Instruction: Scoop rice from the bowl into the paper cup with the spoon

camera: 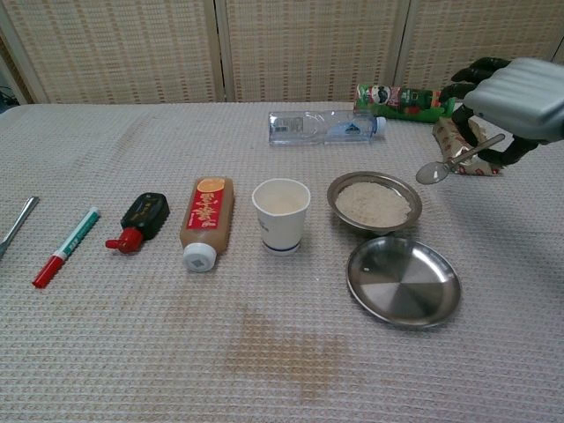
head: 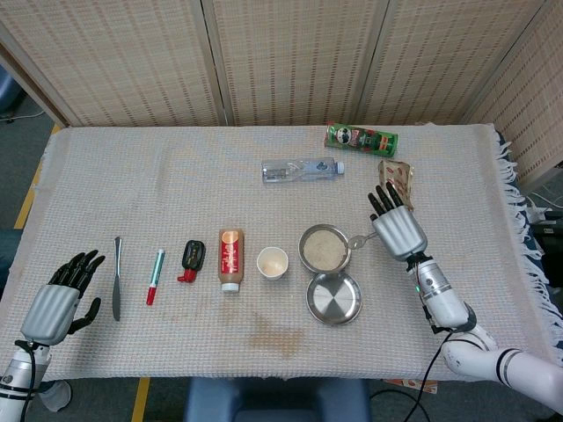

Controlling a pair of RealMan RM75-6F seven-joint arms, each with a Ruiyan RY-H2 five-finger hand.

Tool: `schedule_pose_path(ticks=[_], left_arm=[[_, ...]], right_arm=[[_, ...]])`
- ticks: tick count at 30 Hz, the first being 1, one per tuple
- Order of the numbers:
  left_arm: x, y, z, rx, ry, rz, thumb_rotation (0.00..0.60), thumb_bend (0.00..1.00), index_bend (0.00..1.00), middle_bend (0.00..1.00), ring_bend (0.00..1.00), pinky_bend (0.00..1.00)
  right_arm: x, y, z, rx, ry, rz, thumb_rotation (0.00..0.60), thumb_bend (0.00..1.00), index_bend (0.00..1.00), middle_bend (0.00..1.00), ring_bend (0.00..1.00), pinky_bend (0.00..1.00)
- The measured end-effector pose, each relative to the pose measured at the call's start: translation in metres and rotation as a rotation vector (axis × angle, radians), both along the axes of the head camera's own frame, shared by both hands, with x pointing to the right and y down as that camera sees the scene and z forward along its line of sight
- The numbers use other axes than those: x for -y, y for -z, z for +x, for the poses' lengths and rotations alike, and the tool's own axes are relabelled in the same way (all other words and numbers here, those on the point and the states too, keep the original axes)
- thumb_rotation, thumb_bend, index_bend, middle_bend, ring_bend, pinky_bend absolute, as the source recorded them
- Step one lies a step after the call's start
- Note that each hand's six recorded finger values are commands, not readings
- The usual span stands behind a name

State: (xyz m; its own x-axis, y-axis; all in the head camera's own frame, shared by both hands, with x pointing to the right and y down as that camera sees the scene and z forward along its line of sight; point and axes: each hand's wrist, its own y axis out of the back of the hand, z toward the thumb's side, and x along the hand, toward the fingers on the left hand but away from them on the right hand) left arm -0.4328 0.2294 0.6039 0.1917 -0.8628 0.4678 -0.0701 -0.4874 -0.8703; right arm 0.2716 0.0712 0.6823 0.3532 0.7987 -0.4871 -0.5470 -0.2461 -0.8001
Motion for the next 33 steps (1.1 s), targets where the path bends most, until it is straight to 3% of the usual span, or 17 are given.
schedule_pose_path(ticks=[11, 33], left_arm=[[0.000, 0.002, -0.001, -0.007, 0.000, 0.004, 0.600, 0.48, 0.00, 0.00, 0.00, 0.17], [0.001, 0.003, -0.002, -0.012, 0.003, 0.004, 0.600, 0.48, 0.00, 0.00, 0.00, 0.17]], right_arm=[[-0.006, -0.017, -0.051, -0.219, 0.234, 0.037, 0.600, 0.40, 0.74, 0.14, 0.00, 0.00], [-0.018, -0.029, -0.102, -0.290, 0.365, 0.034, 0.600, 0.41, 0.75, 0.14, 0.00, 0.00]])
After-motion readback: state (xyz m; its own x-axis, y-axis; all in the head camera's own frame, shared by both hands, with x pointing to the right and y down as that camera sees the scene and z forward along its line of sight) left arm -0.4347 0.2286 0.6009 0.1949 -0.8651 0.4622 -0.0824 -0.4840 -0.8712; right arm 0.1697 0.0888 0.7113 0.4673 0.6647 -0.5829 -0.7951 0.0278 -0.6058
